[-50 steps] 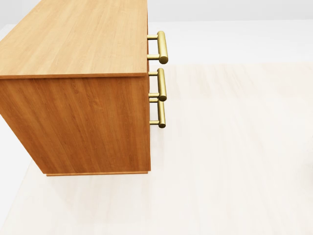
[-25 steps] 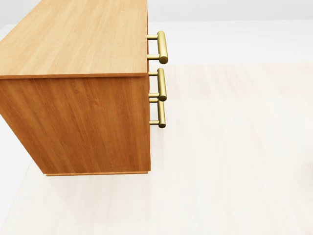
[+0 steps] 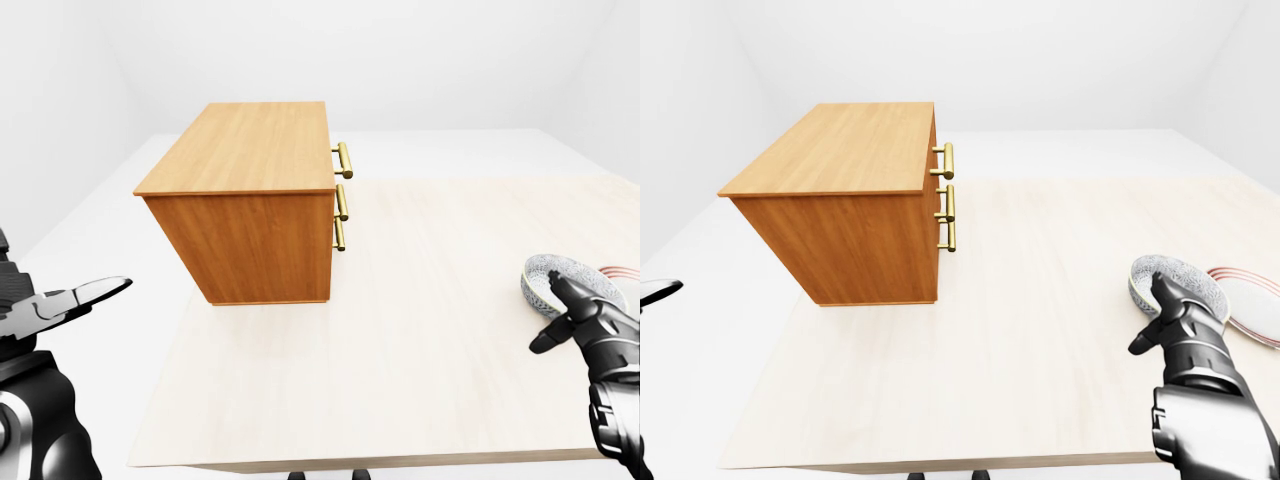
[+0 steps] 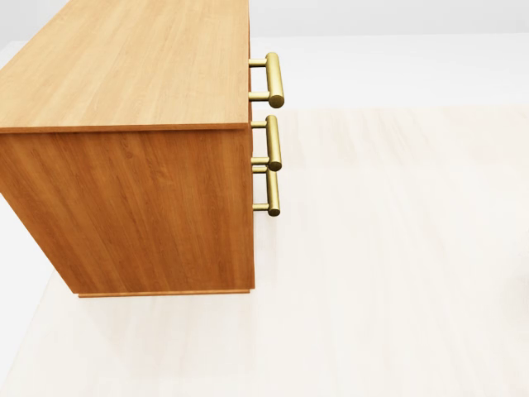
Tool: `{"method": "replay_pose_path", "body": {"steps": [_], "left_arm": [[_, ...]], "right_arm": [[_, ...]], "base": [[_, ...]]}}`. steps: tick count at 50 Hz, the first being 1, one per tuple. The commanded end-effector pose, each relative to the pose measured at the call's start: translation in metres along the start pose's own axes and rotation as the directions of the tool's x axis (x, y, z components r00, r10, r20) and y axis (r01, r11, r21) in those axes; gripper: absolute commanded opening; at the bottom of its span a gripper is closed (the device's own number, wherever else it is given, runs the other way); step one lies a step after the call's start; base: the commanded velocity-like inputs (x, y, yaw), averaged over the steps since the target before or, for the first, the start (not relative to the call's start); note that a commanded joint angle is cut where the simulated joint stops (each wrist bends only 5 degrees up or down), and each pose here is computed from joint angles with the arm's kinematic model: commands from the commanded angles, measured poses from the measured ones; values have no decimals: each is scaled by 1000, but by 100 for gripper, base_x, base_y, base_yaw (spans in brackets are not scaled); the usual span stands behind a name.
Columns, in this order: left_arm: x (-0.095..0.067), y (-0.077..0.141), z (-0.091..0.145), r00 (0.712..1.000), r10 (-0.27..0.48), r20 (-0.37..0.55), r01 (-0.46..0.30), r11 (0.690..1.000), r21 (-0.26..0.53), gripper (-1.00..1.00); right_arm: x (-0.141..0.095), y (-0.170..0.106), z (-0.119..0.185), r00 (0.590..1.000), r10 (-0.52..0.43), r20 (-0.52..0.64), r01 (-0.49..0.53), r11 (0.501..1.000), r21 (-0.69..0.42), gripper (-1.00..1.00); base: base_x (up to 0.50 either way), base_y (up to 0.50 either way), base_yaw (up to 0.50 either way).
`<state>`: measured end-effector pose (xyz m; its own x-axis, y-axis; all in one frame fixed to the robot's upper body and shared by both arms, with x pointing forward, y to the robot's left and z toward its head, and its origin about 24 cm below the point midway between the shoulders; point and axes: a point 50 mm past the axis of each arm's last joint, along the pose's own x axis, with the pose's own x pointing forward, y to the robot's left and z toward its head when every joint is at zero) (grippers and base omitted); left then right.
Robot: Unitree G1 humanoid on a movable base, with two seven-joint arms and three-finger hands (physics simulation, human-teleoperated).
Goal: Put the bowl on top of the cabinet.
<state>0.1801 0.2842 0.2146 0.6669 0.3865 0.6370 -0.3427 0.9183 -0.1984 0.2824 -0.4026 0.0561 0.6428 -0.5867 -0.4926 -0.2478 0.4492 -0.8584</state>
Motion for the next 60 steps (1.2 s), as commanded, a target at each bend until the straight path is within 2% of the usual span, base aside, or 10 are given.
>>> {"method": "replay_pose_path", "body": {"steps": [1,35,36,39,40,60], "left_arm": [[-1,0,-1,1000,-2,-6,2,1000,1,100],[-1,0,-2,1000,-3,-7,3,1000,2,100],[-1,0,-2,1000,-4,-9,4,1000,3,100],[-1,0,-2,1000,-4,-9,4,1000,3,100],[-1,-1,-2,1000,-4,-8,4,1000,2,100],[-2,-1,-3,1000,-5,-14,5,1000,5,100]], "right_arm": [[1,10,-6,1000,15,-15,-15,1000,8,100],[0,19,-17,999,35,-41,-34,999,11,100],[0,20,-18,998,37,-43,-37,999,16,-9],[0,20,-18,998,37,-43,-37,999,16,-9],[0,21,-18,998,39,-43,-38,999,17,-100],[0,25,-20,998,46,-47,-45,999,22,-100]], "base": [[0,0,0],[0,0,0],[0,0,0],[0,0,0],[0,0,0],[0,0,0]]}}
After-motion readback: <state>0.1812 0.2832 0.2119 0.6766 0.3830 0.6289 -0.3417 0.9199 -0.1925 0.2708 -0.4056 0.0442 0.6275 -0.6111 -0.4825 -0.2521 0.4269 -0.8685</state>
